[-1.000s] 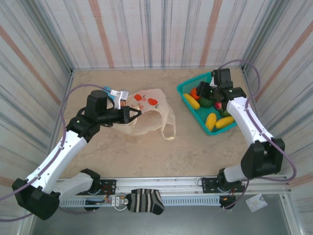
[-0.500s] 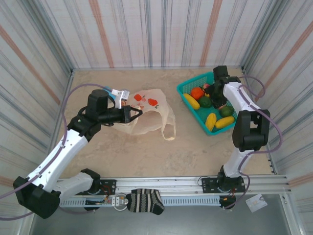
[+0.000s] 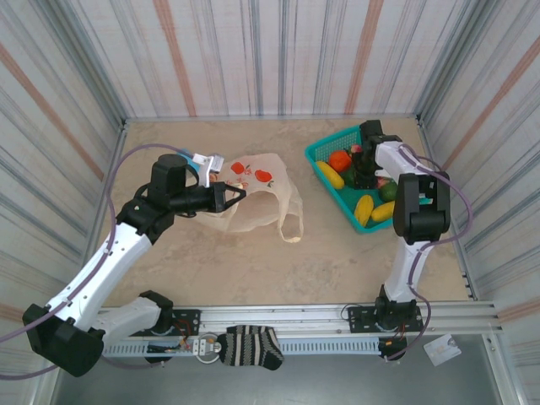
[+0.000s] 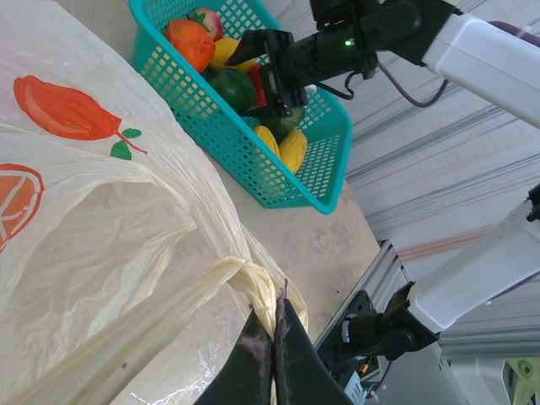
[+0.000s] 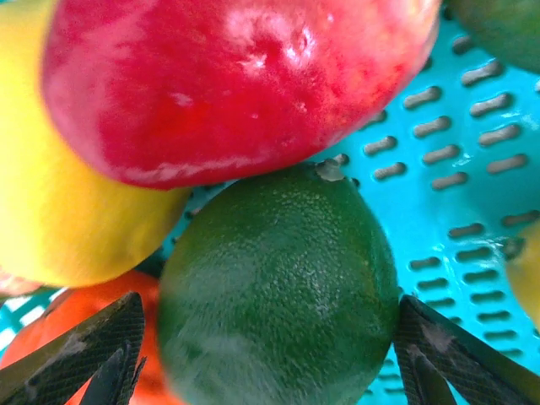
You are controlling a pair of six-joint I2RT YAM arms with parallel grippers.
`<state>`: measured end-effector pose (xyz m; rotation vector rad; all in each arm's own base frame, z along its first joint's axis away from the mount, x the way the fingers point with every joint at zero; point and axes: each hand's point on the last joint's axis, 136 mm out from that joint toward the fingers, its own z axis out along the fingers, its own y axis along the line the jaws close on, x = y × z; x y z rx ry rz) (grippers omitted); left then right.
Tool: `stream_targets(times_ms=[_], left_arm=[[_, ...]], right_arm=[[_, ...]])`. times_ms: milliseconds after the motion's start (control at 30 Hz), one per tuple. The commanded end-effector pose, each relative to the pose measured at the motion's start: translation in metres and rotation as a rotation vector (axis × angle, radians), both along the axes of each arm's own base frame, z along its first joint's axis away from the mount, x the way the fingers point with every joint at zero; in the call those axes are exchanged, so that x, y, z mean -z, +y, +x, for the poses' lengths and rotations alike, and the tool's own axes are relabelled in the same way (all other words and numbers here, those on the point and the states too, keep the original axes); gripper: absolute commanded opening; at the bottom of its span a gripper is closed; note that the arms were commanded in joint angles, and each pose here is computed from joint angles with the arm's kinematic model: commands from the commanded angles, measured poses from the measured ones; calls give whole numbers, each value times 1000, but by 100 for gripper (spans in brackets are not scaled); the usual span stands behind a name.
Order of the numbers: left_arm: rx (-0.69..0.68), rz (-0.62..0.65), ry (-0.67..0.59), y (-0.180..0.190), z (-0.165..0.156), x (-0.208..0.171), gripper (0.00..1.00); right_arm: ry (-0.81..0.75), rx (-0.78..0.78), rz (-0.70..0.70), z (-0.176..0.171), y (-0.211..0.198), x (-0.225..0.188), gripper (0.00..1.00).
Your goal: Place the fake fruits into the plastic bag and tie a complex knot
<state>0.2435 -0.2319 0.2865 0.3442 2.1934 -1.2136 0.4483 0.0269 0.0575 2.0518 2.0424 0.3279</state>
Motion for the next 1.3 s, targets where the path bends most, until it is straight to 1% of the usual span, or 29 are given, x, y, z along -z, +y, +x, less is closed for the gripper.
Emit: stream_targets(times_ms=[0, 133, 233, 300, 367, 533, 633, 733, 833, 867, 933, 1000, 1067, 1133, 1200, 1267], left_arm=[[40, -1, -33, -5, -3, -6, 0], [35, 2, -31, -5, -2, -4, 0], [33, 4, -30, -5, -1, -3, 0], [30, 7, -30, -5, -1, -3, 0], [28, 7, -27, -5, 0, -3, 0], [29, 10, -20, -4, -1, -2, 0], [25, 15, -27, -3, -2, -5, 0], [20, 23, -37, -1, -3, -7, 0], [10, 33, -47, 2, -3, -9, 0], [5, 37, -50, 3, -2, -9, 0], [-2, 44, -49, 4, -2, -8, 0], [-6, 48, -46, 5, -2, -8, 0], [-12, 49, -49, 5, -1, -10, 0], [-16, 48, -54, 6, -2, -13, 0], [-24, 51, -57, 7, -1, -13, 0], [-28, 53, -59, 8, -1, -15, 0]], right_arm=[[17, 53, 22, 3, 0, 16, 77], [38, 48, 9, -1, -4, 23, 75], [28, 42, 0, -4, -8, 23, 69], [-4, 29, -3, -3, -9, 16, 64], [-52, -3, -15, 1, -9, 3, 61], [-160, -126, -22, 4, -7, -39, 60], [-309, -234, -14, 7, 3, -72, 60], [-504, -380, 24, 10, 23, -109, 56], [-659, -547, 29, 2, 46, -143, 54], [-718, -636, 9, -2, 55, -156, 54], [-817, -758, -1, -10, 72, -181, 53], [-915, -906, -11, -20, 97, -207, 53], [-1012, -1090, 14, -38, 134, -232, 53], [-1075, -1258, 62, -64, 170, -246, 53], [-1109, -1407, 89, -93, 202, -251, 53], [-1108, -1574, 75, -127, 232, -247, 53]])
